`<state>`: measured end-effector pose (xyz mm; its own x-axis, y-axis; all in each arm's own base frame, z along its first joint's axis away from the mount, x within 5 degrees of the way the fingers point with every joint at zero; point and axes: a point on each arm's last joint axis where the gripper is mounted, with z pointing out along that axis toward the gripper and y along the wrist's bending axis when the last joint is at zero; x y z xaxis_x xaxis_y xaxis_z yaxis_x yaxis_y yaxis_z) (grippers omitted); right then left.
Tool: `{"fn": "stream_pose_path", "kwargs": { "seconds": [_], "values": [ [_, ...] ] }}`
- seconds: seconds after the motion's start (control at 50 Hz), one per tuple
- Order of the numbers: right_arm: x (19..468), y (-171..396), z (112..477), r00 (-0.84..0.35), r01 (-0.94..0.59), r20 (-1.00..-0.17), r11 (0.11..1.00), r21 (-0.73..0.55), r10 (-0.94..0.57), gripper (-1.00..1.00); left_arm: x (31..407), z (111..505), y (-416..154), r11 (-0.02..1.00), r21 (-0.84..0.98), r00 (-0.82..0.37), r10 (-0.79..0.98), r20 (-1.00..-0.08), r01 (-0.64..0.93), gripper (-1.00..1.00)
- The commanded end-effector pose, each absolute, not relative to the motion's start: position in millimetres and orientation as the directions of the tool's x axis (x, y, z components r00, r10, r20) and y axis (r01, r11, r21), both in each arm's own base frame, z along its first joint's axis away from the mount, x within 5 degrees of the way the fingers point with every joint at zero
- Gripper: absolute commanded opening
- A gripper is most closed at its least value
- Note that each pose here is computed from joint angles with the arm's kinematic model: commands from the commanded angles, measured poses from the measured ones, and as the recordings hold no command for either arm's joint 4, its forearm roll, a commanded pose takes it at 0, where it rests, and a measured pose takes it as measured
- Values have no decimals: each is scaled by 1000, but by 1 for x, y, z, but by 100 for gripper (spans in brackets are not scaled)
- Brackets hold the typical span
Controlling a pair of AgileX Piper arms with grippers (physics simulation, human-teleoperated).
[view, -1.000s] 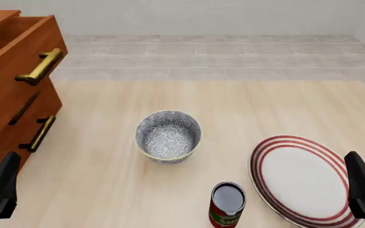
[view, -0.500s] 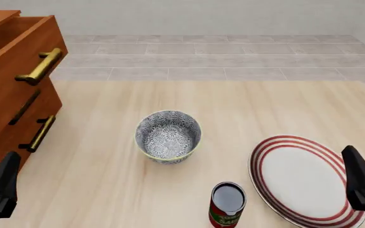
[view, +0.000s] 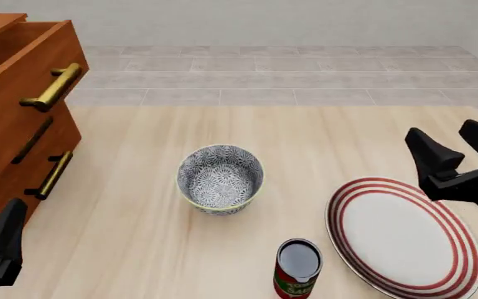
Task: Put the bowl on the plate.
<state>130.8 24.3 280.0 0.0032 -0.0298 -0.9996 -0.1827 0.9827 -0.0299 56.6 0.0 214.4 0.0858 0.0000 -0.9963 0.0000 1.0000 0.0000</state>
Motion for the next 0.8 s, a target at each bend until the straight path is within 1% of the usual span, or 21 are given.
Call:
{"fn": "stream_pose_path", "kwargs": {
  "seconds": [0.02,0.08,0.12,0.16,0.24,0.26,0.34,0.4,0.42,0.46,0.5,0.56,0.58,0.64,0.72,0.8],
  "values": [
    [177,56,304,-47,-303,-997,952,-45,-62,100,57,214,0,1000,0,86,0,-996,0,100],
    [191,71,311,-76,-355,-994,934,-48,-80,100,57,214,0,1000,0,86,0,-996,0,100],
    [195,75,312,-71,-367,-991,927,-77,-110,100,57,214,0,1000,0,86,0,-996,0,100],
    [200,80,317,-81,-378,-992,924,-58,-95,100,57,214,0,1000,0,86,0,-996,0,100],
    [212,93,319,-108,-411,-985,908,-77,-132,100,57,214,0,1000,0,86,0,-996,0,100],
    [221,104,324,-140,-436,-981,898,-61,-134,100,57,214,0,1000,0,86,0,-996,0,100],
    [231,115,333,-159,-454,-978,890,-47,-133,100,57,214,0,1000,0,86,0,-996,0,100],
    [238,128,330,-178,-490,-967,869,-76,-185,100,57,214,0,1000,0,86,0,-996,0,100],
    [241,129,330,-195,-481,-968,875,-47,-160,100,57,214,0,1000,0,86,0,-996,0,100],
    [247,136,326,-219,-495,-959,867,-49,-180,100,57,214,0,1000,0,86,0,-996,0,100],
    [255,137,321,-223,-495,-949,865,-85,-222,100,57,214,0,1000,0,86,0,-996,0,100],
    [261,142,317,-241,-503,-941,860,-89,-238,100,57,214,0,1000,0,86,0,-996,0,100],
    [264,146,318,-259,-503,-940,862,-66,-224,100,57,214,0,1000,0,86,0,-996,0,100],
    [270,146,318,-273,-497,-935,865,-65,-227,100,57,214,0,1000,0,86,0,-996,0,100],
    [279,154,309,-325,-500,-915,865,-47,-238,100,57,214,0,1000,0,86,0,-996,0,100],
    [281,165,303,-353,-519,-902,854,-30,-247,100,57,214,0,1000,0,86,0,-996,0,100]
  ]
}}
